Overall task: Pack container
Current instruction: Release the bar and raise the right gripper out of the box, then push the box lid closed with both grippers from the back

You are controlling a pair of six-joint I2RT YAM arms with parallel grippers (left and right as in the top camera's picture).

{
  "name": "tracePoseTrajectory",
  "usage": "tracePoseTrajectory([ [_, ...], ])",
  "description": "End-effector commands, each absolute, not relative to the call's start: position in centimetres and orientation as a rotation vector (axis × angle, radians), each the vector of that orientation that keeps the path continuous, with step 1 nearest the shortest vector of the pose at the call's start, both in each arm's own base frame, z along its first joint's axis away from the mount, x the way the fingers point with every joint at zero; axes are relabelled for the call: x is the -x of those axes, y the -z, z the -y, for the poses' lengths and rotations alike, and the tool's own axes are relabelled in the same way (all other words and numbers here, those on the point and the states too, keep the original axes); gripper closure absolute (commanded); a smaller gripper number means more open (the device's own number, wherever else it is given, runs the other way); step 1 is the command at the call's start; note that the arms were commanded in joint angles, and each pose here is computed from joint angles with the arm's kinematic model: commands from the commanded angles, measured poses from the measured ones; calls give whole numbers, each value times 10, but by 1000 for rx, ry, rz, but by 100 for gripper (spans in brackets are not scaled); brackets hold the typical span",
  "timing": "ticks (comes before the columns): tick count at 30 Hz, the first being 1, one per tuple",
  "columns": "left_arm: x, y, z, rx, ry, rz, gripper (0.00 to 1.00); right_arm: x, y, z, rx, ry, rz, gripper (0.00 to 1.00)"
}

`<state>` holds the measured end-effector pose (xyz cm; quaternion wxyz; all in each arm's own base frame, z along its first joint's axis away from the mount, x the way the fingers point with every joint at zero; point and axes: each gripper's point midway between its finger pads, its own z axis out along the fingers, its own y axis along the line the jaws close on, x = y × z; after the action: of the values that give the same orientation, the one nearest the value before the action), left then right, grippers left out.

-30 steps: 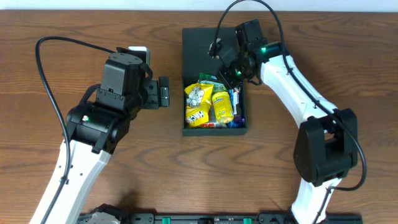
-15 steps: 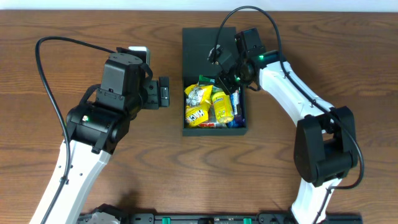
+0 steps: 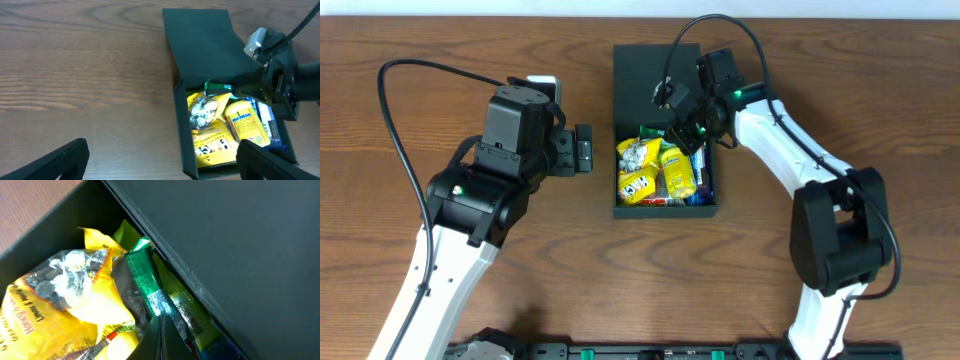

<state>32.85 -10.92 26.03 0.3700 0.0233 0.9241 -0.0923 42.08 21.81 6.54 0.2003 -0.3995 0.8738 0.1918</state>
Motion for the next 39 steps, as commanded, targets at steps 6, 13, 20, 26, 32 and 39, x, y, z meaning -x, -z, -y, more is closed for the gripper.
tracePoseTrajectory([
  [6, -331, -267, 107, -67, 222, -2355, 5, -409, -73, -230, 1178, -639, -2412, 99],
  [13, -333, -265, 106, -65, 212, -2356, 49, -431, -206, -211, 968, -558, -2206, 98],
  [20, -387, -210, 105, 89, 173, -2416, 94, -454, -170, -111, 409, -592, -2498, 99],
  [26, -445, -118, 112, 247, 539, -2542, 94, -467, -96, -90, 180, -724, -2642, 98],
  [32, -481, -73, 107, 441, 872, -2503, 94, -482, -53, -101, 92, -864, -2649, 99],
  [39, -509, -41, 138, 444, 1067, -2526, 94, -498, -30, -115, 30, -989, -2604, 99],
])
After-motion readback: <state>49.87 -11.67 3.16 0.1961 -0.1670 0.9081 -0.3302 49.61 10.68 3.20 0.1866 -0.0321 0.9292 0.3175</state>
